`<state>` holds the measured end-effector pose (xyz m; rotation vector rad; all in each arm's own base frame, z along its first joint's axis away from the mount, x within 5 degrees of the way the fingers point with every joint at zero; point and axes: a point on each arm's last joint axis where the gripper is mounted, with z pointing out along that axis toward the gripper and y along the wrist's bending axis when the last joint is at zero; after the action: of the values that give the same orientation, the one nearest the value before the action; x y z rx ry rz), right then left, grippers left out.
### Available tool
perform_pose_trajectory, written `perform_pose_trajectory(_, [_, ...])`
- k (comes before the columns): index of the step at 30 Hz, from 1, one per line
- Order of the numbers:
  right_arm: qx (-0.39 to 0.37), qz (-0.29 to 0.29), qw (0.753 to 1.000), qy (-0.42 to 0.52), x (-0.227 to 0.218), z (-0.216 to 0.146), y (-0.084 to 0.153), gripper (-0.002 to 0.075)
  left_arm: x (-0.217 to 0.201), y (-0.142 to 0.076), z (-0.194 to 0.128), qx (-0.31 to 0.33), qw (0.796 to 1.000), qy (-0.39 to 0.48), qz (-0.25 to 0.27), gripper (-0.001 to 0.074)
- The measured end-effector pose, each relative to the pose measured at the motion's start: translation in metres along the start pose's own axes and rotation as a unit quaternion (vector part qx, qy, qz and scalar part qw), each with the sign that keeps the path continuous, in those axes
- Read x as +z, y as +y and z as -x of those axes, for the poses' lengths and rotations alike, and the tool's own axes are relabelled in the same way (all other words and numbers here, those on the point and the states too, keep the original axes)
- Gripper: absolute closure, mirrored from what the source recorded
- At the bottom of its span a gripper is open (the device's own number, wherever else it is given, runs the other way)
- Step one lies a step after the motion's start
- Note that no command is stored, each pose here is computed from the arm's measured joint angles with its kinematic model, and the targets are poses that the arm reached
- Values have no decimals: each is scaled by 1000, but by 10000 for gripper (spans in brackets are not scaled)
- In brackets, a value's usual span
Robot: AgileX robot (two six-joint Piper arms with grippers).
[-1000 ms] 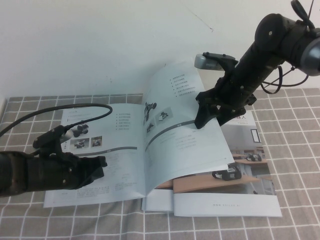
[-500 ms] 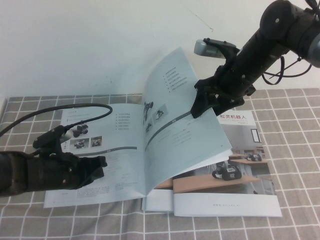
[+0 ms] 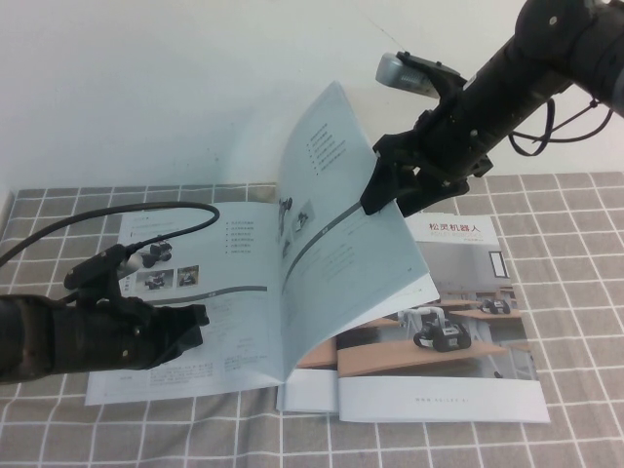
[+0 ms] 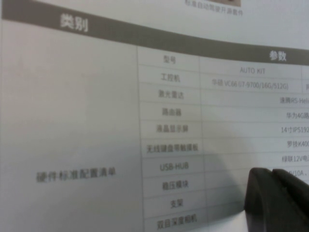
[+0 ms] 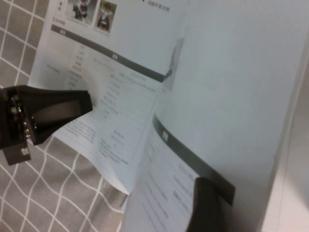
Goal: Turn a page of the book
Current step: Open the closed book
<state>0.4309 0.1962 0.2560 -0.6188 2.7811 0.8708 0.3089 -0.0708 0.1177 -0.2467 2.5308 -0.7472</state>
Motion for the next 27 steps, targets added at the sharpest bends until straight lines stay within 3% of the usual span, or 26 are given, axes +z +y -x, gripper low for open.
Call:
perform_pose_trajectory(14, [-8, -3, 1000, -11, -12, -1, 14, 276, -7, -8, -2, 22, 1000, -1, -8, 737])
perform_pose_trajectory(27, [-5, -17, 1000, -8, -12, -1, 12, 276, -9, -62, -5, 95, 993, -7, -63, 737])
